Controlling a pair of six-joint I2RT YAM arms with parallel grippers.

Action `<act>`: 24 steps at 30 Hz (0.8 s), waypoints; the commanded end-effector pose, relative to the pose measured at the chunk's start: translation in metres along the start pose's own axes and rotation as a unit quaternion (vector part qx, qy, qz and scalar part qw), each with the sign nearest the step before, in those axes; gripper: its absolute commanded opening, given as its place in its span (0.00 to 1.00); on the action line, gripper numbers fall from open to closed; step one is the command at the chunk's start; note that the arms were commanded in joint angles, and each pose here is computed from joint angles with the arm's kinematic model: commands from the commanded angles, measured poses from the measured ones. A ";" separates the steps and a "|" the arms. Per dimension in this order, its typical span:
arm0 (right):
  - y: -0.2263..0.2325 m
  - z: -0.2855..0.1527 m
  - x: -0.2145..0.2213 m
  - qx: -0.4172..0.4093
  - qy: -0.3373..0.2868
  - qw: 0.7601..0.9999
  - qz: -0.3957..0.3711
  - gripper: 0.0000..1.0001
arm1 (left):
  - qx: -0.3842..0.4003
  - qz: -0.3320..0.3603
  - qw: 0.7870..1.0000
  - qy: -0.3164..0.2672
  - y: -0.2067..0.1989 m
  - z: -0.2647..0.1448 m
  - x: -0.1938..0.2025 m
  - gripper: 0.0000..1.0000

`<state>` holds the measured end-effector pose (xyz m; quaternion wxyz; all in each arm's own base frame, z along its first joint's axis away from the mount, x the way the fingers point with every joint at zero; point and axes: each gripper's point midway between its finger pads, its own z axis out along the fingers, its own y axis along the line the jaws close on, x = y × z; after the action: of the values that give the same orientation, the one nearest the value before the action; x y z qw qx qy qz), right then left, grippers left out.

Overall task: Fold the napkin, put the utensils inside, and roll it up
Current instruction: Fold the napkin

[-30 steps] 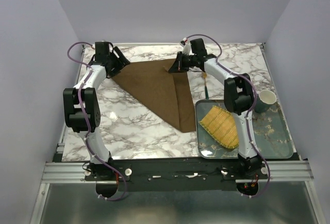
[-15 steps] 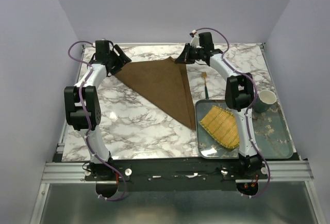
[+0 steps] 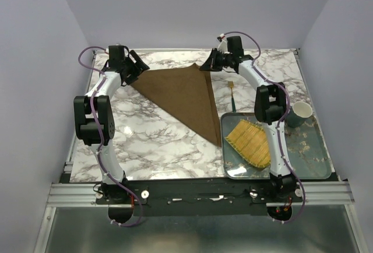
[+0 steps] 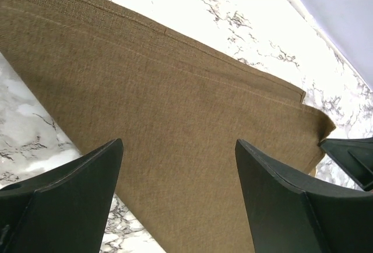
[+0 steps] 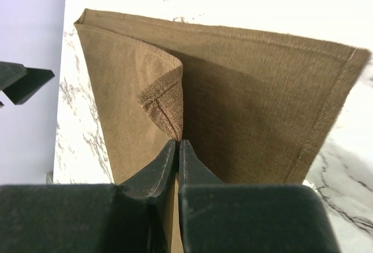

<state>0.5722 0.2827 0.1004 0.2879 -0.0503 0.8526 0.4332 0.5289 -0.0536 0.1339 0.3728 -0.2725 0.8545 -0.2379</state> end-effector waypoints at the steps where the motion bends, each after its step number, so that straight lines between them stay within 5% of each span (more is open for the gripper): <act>1: -0.008 0.001 -0.010 -0.001 -0.008 1.000 0.005 0.13 | 0.022 0.008 1.000 -0.009 -0.014 -0.003 -0.010 0.88; 15: -0.007 0.001 -0.026 -0.014 -0.023 1.000 0.004 0.16 | 0.025 0.009 1.000 -0.013 -0.015 -0.005 -0.012 0.88; 20: 0.003 -0.003 -0.030 -0.023 -0.026 0.999 -0.002 0.01 | 0.024 0.008 1.000 -0.013 -0.014 -0.004 -0.012 0.88; 24: 0.015 -0.010 -0.037 -0.032 -0.034 0.999 -0.016 0.01 | 0.025 0.008 1.000 -0.013 -0.015 -0.005 -0.011 0.88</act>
<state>0.5929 0.2775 0.1096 0.3051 -0.0423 0.8412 0.4444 0.5294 -0.0537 0.1345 0.3742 -0.2717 0.8539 -0.2386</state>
